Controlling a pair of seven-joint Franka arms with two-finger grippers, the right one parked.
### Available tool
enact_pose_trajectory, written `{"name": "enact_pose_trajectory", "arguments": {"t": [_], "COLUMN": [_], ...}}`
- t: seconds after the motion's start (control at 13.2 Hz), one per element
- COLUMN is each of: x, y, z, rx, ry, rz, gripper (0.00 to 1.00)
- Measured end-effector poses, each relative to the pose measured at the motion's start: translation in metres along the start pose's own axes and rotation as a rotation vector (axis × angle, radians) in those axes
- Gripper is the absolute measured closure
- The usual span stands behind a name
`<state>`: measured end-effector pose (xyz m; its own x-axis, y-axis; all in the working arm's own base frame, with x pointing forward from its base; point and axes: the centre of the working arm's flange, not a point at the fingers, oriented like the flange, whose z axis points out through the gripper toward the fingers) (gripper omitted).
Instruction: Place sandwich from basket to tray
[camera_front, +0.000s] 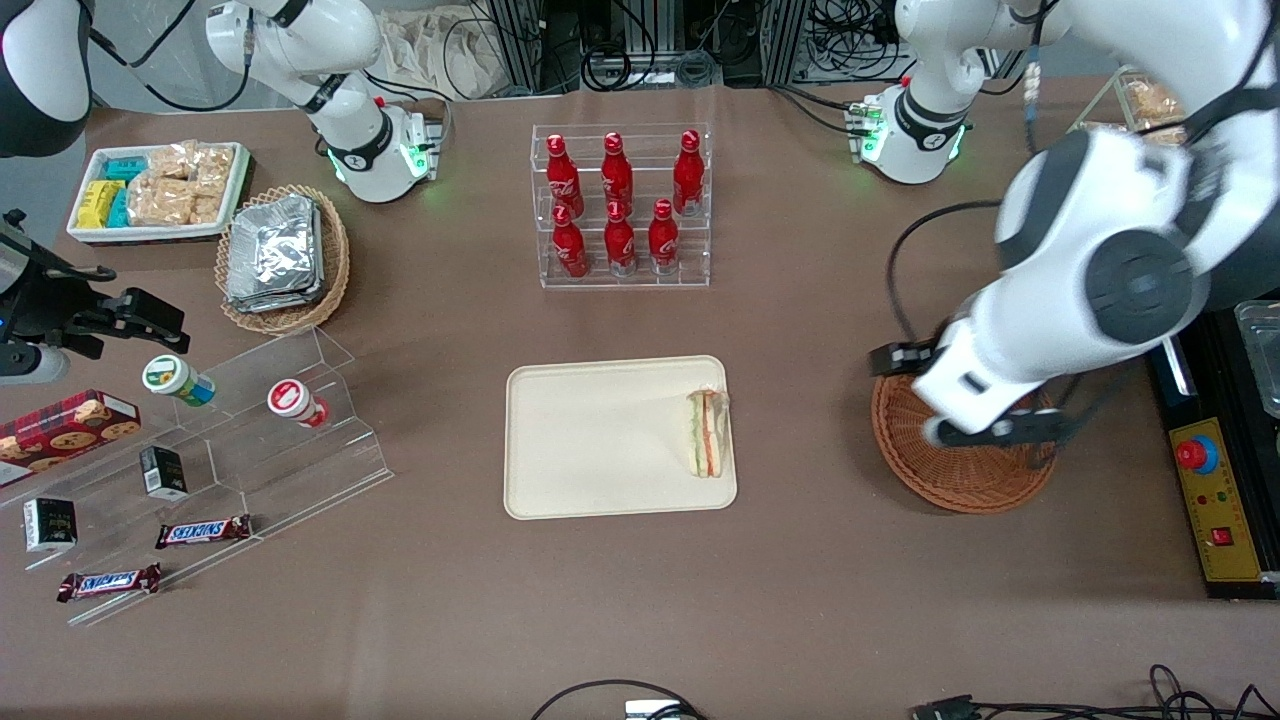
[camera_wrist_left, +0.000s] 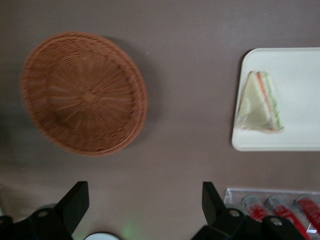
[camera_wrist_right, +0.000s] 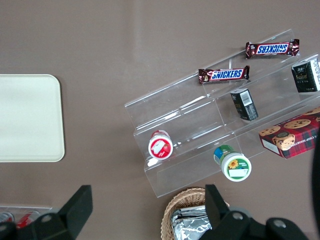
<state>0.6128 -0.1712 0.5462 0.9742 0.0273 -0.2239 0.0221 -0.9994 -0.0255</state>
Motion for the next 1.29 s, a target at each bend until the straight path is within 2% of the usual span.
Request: {"name": "enact_pose_trajectory", "arguments": {"t": [0.23,0.38,0.53,0.68,0.91,1.29], "x": [-0.022,-0.032,-0.037,-0.043,-0.057,-0.065], "y": [-0.05,-0.055,-0.061,-0.071,-0.079,-0.08], "z": [-0.027,-0.02,-0.008,0.003,0.014,0.013], "rx": [0.011,0.039,0.05,0.055,0.064,0.069], "ry": [-0.007,-0.023,-0.035,-0.02,0.026,0.044], "rz": [0.054,0.059,0.06,0.058,0.07,0.075], "gripper": [0.0,0.0,0.0,0.0,0.0,0.0]}}
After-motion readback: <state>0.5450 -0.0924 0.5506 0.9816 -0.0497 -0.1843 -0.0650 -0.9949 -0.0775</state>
